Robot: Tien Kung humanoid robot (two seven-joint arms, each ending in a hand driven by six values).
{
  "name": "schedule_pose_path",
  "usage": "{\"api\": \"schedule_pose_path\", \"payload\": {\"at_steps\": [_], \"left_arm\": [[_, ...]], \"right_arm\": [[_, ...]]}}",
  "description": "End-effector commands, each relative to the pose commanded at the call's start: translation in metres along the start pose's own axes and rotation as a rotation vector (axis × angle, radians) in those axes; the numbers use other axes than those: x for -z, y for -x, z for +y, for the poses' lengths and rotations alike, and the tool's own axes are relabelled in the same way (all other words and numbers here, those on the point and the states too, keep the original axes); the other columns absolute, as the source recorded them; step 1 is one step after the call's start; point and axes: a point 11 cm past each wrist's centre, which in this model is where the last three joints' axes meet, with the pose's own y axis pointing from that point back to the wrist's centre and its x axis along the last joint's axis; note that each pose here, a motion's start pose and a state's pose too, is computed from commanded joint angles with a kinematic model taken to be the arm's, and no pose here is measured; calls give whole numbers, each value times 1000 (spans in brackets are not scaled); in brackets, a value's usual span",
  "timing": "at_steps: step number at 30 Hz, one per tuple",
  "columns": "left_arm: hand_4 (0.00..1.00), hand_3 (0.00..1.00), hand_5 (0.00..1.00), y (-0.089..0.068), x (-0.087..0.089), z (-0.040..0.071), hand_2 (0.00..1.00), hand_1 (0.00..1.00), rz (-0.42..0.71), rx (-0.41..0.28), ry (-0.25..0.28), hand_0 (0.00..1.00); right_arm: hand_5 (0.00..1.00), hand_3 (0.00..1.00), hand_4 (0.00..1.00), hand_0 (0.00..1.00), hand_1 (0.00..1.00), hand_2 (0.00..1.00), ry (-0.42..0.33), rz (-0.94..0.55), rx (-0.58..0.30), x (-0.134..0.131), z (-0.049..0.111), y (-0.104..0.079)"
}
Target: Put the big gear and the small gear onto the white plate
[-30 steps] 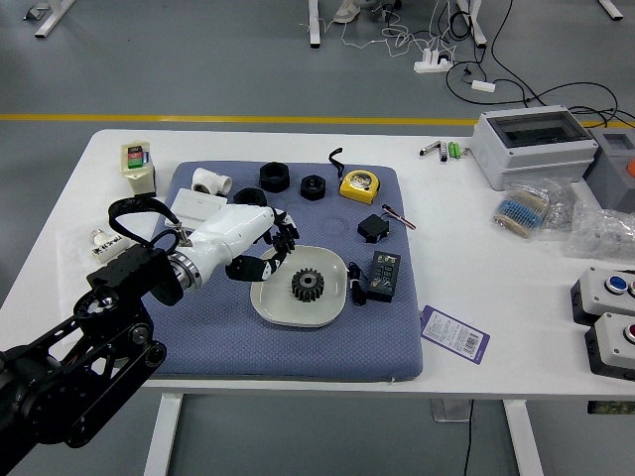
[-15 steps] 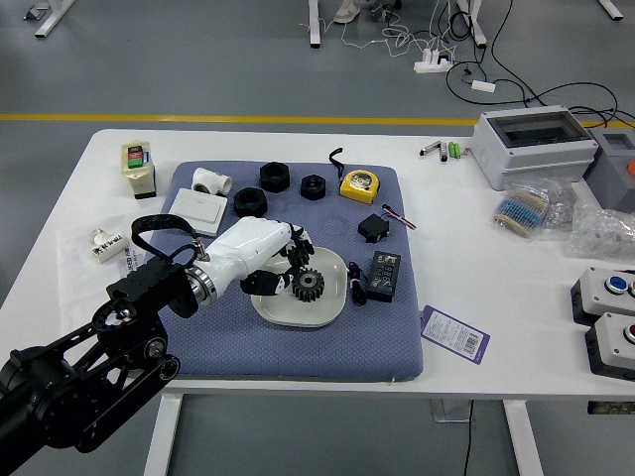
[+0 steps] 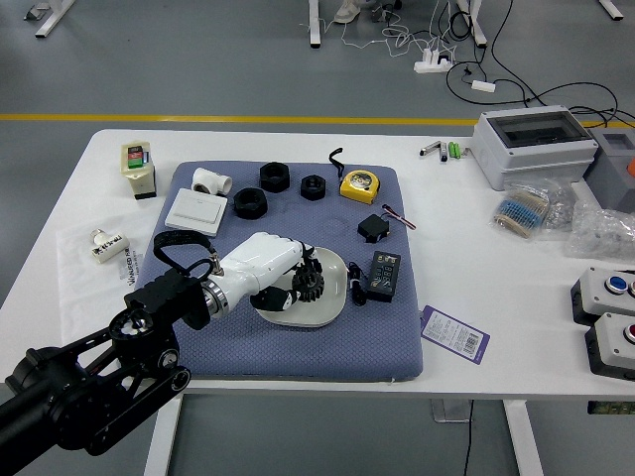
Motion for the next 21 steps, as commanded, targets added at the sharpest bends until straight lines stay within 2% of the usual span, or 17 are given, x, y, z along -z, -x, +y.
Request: {"api": "schedule_pose_path", "payload": {"at_steps": [4, 5, 16, 21], "left_arm": [[667, 612, 10, 2, 2, -3, 667, 600, -1, -3, -11, 467], [737, 630, 39, 2, 2, -4, 694, 625, -2, -4, -13, 471], [757, 643, 53, 7, 2, -7, 711, 633, -2, 1, -19, 478], [741, 643, 34, 1, -2, -7, 724, 635, 3, -23, -2, 475]], "right_arm": [[706, 551, 752, 625, 648, 744, 1, 2, -1, -1, 0, 0], [706, 551, 752, 625, 647, 744, 2, 2, -1, -1, 0, 0], [705, 551, 752, 626, 647, 743, 1, 3, -1, -1, 0, 0], [704, 551, 752, 626, 647, 743, -1, 3, 0, 1, 0, 0]]}}
